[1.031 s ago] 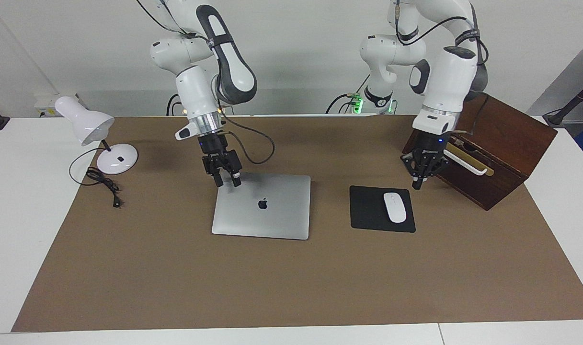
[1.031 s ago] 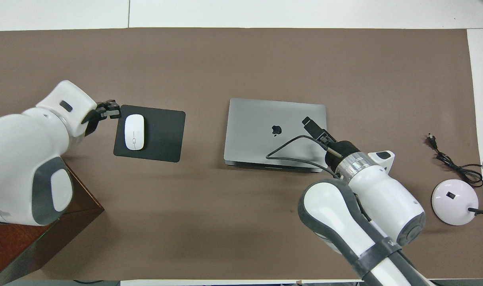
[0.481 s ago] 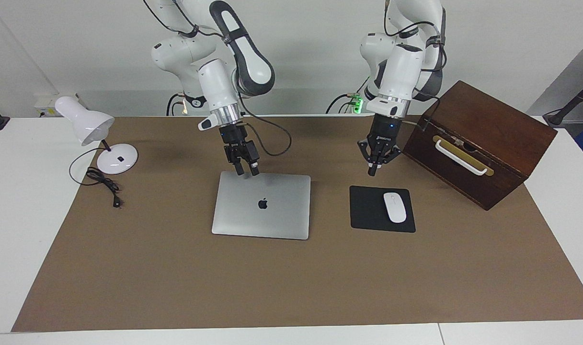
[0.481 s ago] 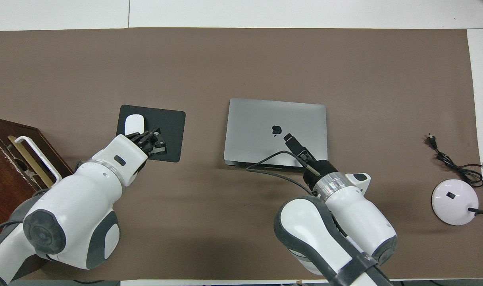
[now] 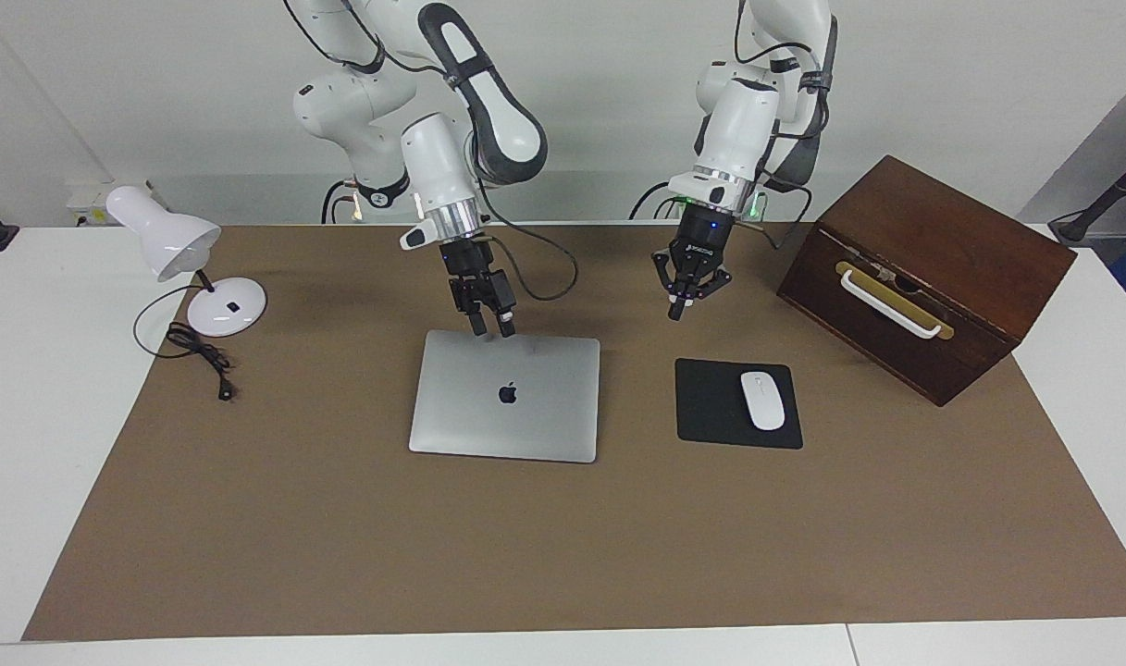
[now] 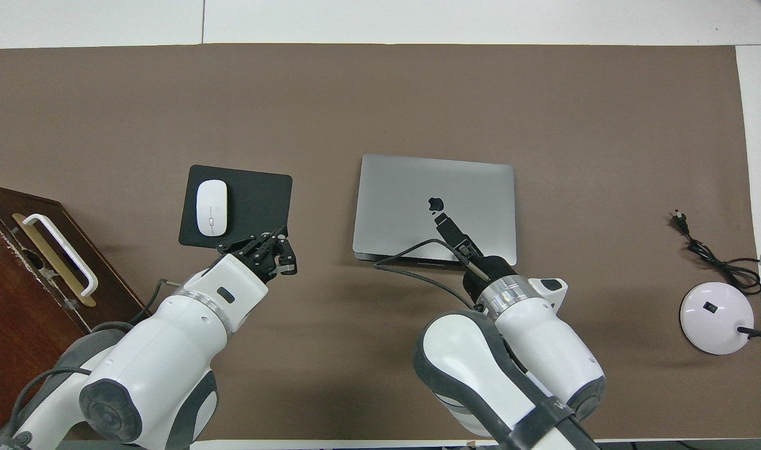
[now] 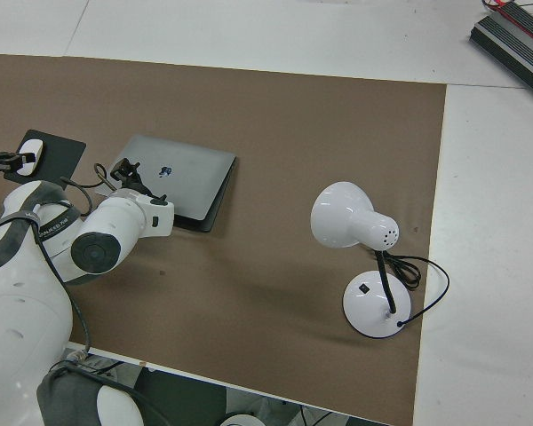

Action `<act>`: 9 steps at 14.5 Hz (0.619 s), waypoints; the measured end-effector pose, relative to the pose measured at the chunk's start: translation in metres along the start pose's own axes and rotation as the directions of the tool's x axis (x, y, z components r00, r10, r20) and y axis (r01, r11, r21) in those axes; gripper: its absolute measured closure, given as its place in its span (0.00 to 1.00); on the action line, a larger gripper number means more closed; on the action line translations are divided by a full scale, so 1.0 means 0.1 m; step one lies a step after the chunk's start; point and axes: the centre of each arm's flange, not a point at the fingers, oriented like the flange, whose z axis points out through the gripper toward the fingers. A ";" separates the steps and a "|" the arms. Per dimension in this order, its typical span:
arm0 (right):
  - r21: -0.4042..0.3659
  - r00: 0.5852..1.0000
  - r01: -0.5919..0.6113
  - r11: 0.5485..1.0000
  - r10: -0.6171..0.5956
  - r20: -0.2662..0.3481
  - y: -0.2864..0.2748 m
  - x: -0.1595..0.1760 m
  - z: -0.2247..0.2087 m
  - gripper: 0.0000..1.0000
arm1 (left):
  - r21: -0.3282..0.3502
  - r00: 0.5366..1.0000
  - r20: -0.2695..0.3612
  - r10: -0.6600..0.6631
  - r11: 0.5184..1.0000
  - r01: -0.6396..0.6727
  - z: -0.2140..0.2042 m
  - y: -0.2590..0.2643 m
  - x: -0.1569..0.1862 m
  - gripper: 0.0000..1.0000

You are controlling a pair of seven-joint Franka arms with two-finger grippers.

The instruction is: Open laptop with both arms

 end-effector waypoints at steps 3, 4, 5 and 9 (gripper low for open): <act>0.000 1.000 0.008 1.000 -0.008 0.000 0.00 0.00 0.00 0.00 | -0.011 1.000 0.010 0.003 1.000 -0.003 0.10 0.07 -0.14 0.99; 0.000 1.000 0.012 1.000 -0.012 0.001 0.00 0.00 0.01 0.00 | -0.012 1.000 0.019 0.005 1.000 -0.005 0.17 0.08 -0.19 0.99; -0.001 1.000 0.013 1.000 -0.013 0.004 0.00 -0.01 0.01 0.00 | -0.012 1.000 0.026 0.009 1.000 -0.009 0.25 0.09 -0.25 0.99; -0.005 0.999 0.019 1.000 -0.018 0.049 0.03 -0.08 0.09 0.00 | -0.026 0.997 0.057 0.043 0.999 -0.042 0.57 0.21 -0.51 0.99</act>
